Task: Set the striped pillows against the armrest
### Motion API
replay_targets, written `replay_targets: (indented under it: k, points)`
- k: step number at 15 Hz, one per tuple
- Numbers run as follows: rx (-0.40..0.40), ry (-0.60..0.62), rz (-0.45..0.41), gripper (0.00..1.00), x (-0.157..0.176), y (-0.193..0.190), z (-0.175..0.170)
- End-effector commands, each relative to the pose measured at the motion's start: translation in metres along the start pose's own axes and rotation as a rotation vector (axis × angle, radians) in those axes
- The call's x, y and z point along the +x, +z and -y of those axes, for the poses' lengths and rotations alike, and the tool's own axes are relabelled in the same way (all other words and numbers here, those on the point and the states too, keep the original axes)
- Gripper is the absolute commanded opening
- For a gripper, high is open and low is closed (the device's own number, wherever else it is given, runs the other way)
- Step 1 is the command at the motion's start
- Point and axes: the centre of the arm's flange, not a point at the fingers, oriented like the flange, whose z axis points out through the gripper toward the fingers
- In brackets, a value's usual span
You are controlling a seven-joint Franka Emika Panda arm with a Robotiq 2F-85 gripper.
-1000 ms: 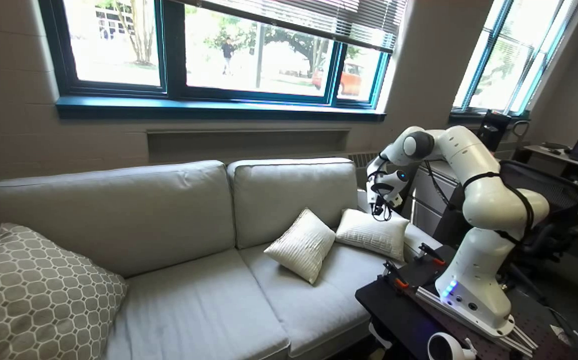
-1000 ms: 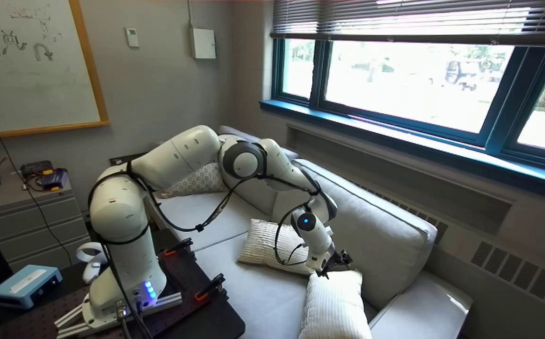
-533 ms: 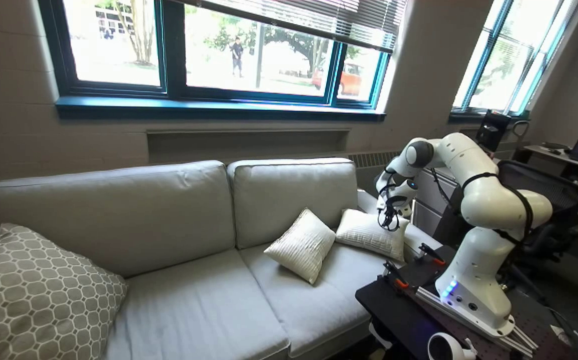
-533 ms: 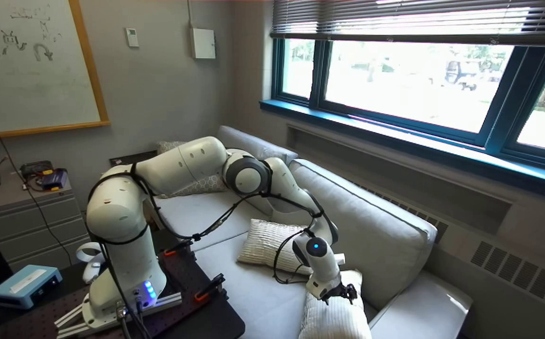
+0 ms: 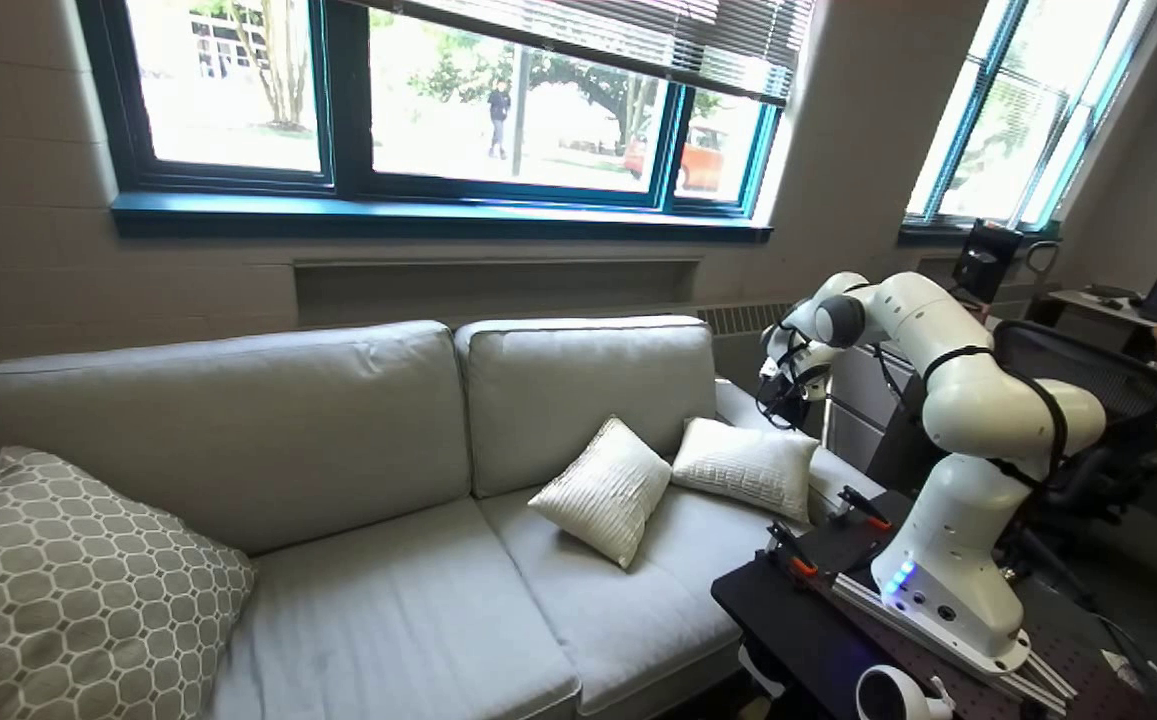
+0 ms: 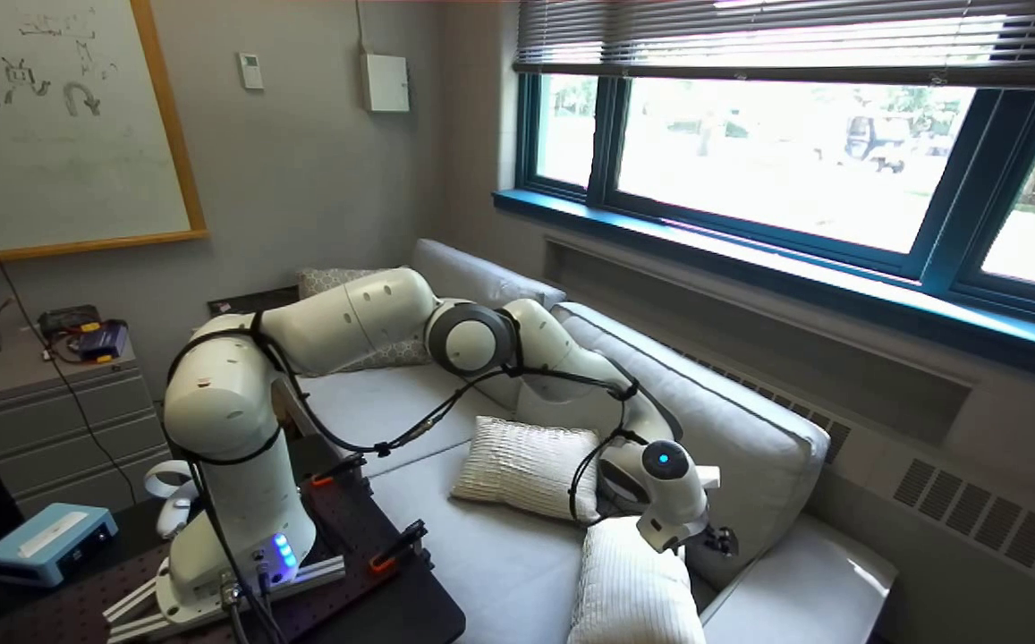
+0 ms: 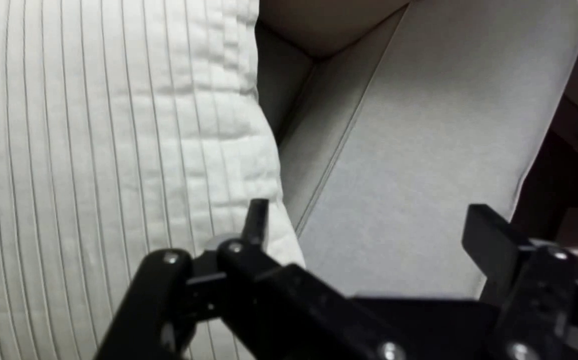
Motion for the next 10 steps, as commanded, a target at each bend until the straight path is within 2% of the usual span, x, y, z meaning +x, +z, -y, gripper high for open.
replay_targets:
  k: [1,4,10]
  points:
    - [-0.016,-0.029,0.01,1.0,-0.027,0.034,0.037]
    - [-0.103,-0.11,-0.021,1.0,-0.041,0.057,0.035]
    - [-0.312,-0.285,-0.116,1.0,-0.059,0.122,0.002]
